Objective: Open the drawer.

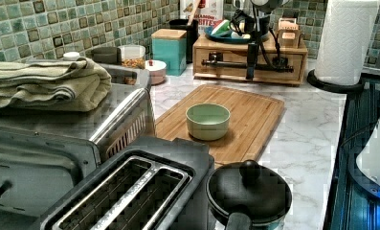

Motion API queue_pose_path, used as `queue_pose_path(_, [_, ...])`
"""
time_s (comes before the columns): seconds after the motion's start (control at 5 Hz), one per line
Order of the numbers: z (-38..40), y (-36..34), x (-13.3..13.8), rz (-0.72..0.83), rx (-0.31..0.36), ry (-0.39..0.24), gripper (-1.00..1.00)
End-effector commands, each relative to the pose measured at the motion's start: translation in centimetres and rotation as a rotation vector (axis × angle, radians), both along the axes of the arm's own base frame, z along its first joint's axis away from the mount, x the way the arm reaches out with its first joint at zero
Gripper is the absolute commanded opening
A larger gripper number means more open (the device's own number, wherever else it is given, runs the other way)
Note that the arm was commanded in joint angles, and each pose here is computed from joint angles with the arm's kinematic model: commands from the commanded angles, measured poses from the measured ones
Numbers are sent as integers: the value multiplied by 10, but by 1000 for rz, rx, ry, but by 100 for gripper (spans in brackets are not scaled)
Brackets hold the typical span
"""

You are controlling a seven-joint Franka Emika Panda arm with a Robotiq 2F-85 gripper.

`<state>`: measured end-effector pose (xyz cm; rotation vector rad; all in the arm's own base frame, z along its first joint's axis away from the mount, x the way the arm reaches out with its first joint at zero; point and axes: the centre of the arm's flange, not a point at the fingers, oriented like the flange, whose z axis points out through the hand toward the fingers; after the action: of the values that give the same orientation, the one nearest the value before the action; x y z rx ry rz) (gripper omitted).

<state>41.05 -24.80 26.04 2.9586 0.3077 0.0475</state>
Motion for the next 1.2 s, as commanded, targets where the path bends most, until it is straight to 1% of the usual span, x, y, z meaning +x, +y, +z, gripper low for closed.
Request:
queue_pose_path(0.2, [-4,26,15,110,65,-53,100])
queue_pose_path(0.4, [-6,43,27,100,71,-28,100])
queue_pose_path(0.6, [0,60,43,172,88,12,100])
queue_pose_path(0.8, [-1,81,50,278,124,16,100])
queue_pose_path(1.0, [1,121,38,386,204,37,100])
queue_pose_path(1.2, [-3,172,28,382,245,74,100])
